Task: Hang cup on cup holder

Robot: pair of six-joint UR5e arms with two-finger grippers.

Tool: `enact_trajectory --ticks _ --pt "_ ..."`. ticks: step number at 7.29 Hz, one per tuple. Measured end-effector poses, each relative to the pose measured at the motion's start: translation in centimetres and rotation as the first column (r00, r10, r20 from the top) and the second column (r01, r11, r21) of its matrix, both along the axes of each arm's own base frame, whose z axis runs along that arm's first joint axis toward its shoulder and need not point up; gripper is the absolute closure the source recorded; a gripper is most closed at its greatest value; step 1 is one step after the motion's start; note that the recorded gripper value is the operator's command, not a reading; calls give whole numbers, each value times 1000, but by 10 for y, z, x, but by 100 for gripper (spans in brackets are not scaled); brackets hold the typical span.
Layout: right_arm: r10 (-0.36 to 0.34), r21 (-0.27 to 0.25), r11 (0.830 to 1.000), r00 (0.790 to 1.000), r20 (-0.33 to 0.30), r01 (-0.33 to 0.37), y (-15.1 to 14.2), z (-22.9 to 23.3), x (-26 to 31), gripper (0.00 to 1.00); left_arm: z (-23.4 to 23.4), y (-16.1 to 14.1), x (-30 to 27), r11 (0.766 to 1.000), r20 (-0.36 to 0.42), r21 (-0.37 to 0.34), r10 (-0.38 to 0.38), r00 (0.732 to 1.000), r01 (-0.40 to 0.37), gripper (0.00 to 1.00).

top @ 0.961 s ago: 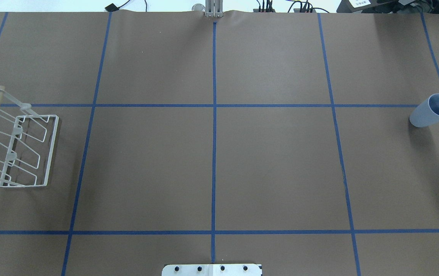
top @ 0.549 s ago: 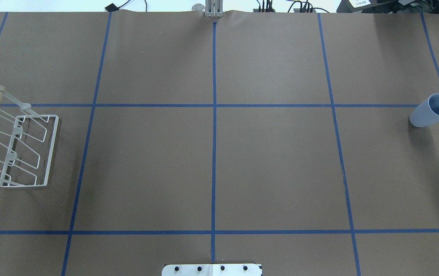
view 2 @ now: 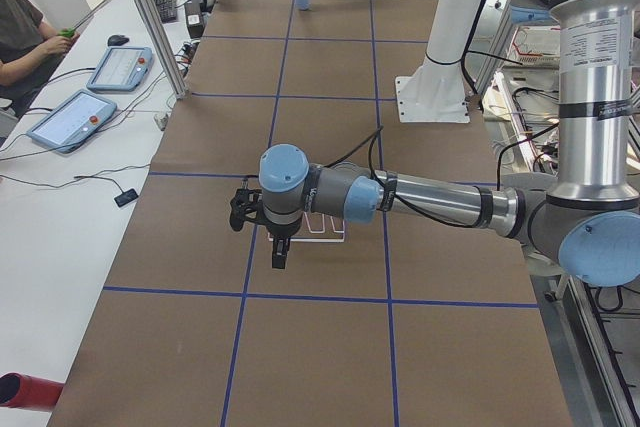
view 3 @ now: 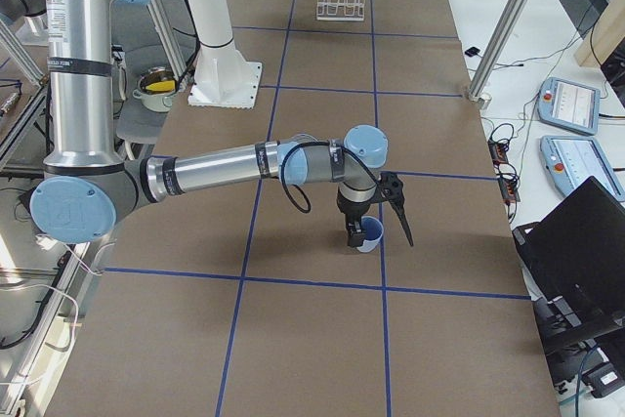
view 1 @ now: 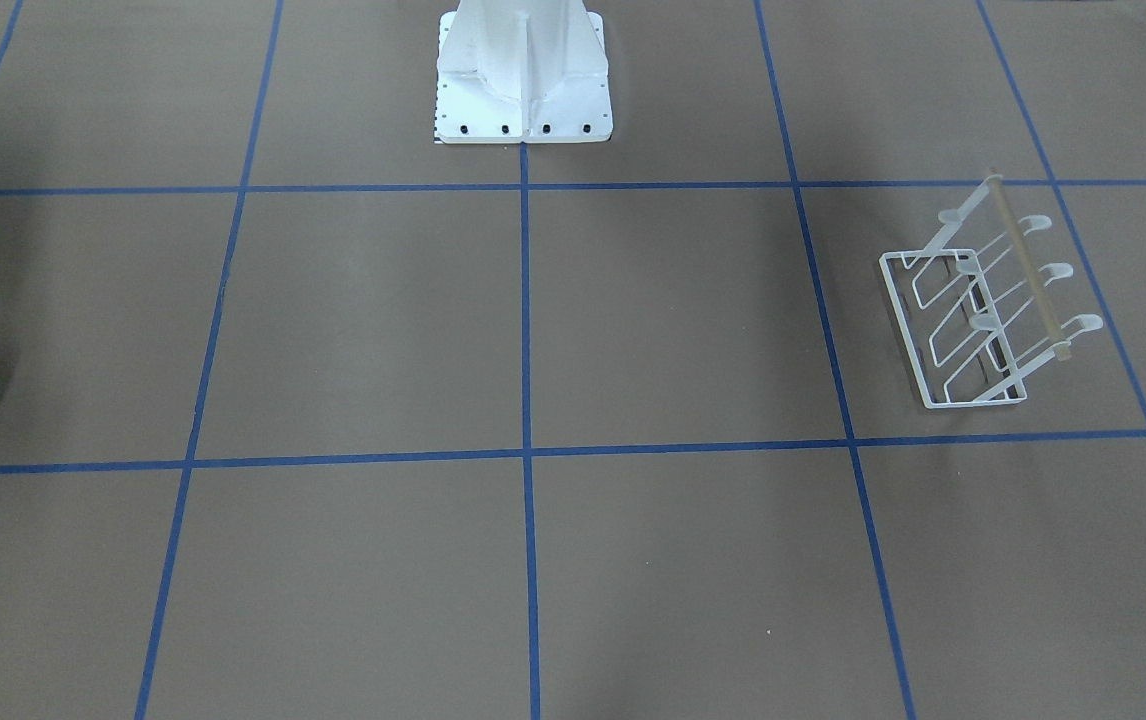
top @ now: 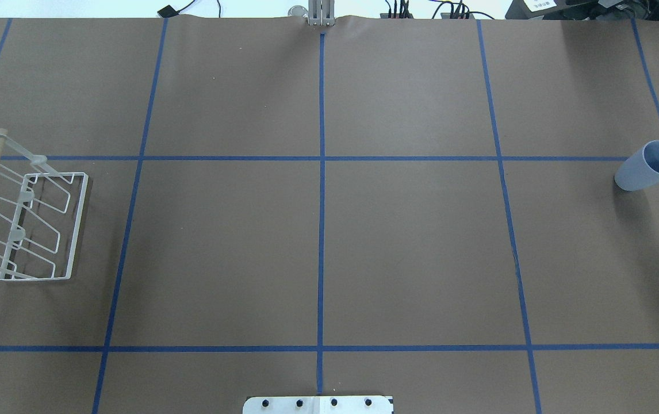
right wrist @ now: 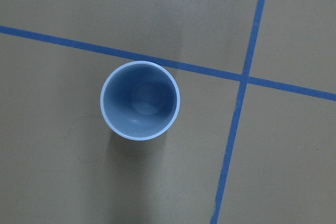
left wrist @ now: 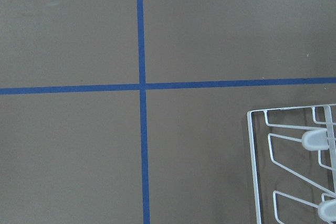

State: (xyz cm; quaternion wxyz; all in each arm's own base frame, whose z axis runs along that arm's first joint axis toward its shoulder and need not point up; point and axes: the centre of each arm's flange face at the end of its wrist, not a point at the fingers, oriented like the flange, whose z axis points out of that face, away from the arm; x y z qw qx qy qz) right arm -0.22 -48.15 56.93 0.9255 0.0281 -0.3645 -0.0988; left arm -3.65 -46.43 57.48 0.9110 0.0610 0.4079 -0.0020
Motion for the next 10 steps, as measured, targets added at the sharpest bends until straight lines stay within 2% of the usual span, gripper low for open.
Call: enact_trajectory --ticks 6,8,10 --pt "-14 -21 1000 1000 -5 13 -7 7 -12 0 -8 0 3 1000 -2 17 7 1000 -7 2" --pt "-16 -47 999 1000 9 17 -27 16 -20 0 -6 -1 3 1000 0 17 9 1000 -9 2" --pt "12 -103 995 999 32 -8 -62 19 -33 0 -8 0 3 1000 -1 20 9 1000 -9 2"
